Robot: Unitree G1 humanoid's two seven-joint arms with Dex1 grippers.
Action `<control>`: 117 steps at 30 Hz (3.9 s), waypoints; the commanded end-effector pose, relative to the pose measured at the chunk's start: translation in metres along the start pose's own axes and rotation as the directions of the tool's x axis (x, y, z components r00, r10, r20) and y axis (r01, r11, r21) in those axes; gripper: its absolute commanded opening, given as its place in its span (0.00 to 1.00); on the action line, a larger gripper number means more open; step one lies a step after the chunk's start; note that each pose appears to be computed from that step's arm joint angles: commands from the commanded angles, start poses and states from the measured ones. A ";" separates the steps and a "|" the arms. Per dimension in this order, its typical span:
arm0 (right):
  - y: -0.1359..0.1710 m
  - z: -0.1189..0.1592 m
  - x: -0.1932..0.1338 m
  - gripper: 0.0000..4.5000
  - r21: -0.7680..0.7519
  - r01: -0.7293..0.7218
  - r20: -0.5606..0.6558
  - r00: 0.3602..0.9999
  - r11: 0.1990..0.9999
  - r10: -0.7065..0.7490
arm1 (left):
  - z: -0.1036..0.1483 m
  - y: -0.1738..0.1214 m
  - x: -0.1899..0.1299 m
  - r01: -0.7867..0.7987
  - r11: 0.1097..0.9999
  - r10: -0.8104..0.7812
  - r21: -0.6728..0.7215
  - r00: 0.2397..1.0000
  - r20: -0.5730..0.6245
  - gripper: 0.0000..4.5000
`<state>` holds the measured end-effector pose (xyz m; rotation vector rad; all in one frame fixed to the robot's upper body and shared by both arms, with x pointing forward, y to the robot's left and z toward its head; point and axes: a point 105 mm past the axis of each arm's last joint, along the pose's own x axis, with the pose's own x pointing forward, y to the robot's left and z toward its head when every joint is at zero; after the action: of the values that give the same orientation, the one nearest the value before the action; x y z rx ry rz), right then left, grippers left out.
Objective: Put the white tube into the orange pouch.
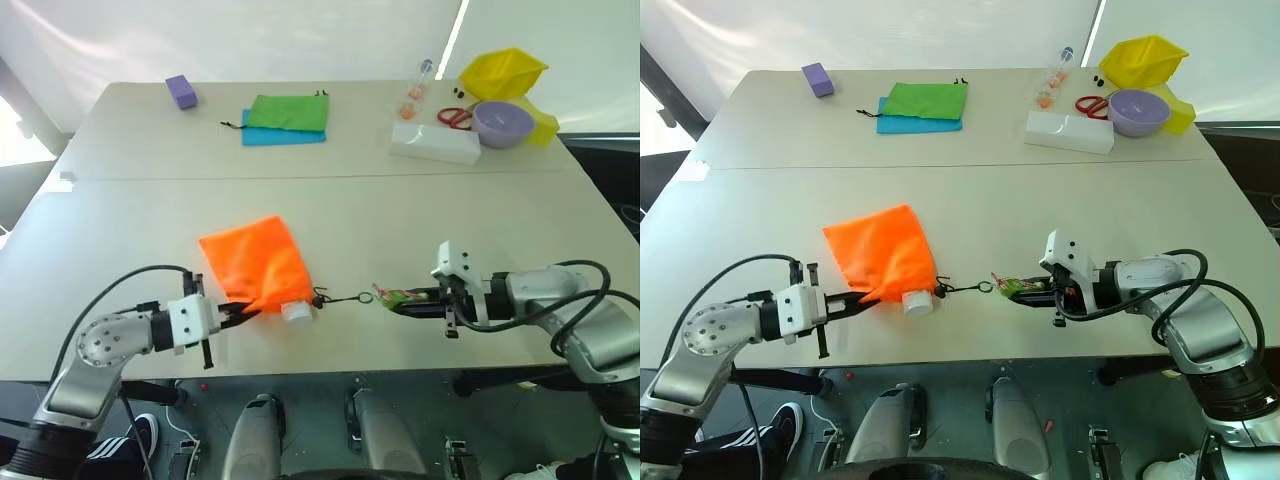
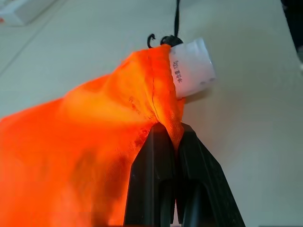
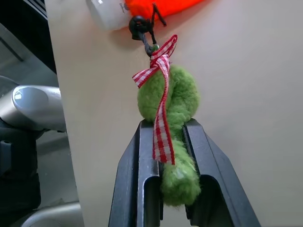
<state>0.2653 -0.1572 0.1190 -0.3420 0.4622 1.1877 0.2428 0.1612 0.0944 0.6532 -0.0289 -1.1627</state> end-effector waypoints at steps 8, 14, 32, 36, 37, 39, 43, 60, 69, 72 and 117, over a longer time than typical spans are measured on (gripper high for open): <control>0.002 -0.004 0.015 0.44 -0.063 0.014 -0.022 1.000 0.998 -0.015 | 0.021 0.003 0.017 -0.003 0.999 0.001 0.054 0.999 0.043 0.00; -0.006 0.009 -0.002 0.78 -0.117 0.060 0.010 0.998 0.991 -0.059 | 0.023 0.005 0.016 -0.006 0.999 0.004 0.053 0.999 0.041 0.00; 0.055 0.051 0.056 0.59 -0.159 -0.182 0.229 0.949 0.970 0.215 | 0.033 0.009 0.020 0.001 0.998 -0.004 0.063 0.999 0.040 0.00; 0.079 0.032 0.076 0.14 -0.149 -0.304 0.170 0.930 0.941 0.327 | 0.033 0.009 0.020 -0.001 0.998 -0.001 0.061 0.999 0.037 0.00; 0.080 0.030 0.080 0.03 -0.157 -0.308 0.163 0.929 0.938 0.332 | 0.033 0.010 0.020 -0.002 0.998 0.000 0.062 0.999 0.036 0.00; 0.076 0.029 0.088 0.01 -0.169 -0.288 0.161 0.935 0.943 0.315 | 0.033 0.010 0.020 -0.005 0.998 0.003 0.064 0.999 0.035 0.00; 0.067 0.036 0.103 0.01 -0.219 -0.216 0.196 0.946 0.952 0.259 | 0.034 0.010 0.018 -0.005 0.998 0.003 0.067 0.999 0.033 0.00; 0.035 0.053 0.114 0.01 -0.325 0.033 0.250 0.967 0.945 0.052 | 0.034 0.004 0.018 0.037 0.998 -0.039 0.058 0.999 0.031 0.00; 0.023 0.064 0.114 0.01 -0.343 0.083 0.297 0.955 0.936 0.025 | 0.030 -0.001 0.015 0.067 0.996 -0.068 0.052 0.998 0.019 0.00; 0.031 0.057 0.118 0.01 -0.372 0.044 0.264 0.963 0.927 0.060 | 0.031 -0.001 0.014 0.070 0.996 -0.071 0.046 0.997 0.024 0.00; -0.002 0.015 0.030 0.52 -0.290 0.029 -0.033 0.999 0.957 -0.040 | 0.027 0.002 0.011 0.073 0.995 -0.074 0.073 0.997 0.019 0.00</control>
<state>0.2798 -0.1314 0.1169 -0.6035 0.3344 1.2138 0.2418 0.1430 0.1078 0.7021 -0.0234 -1.2357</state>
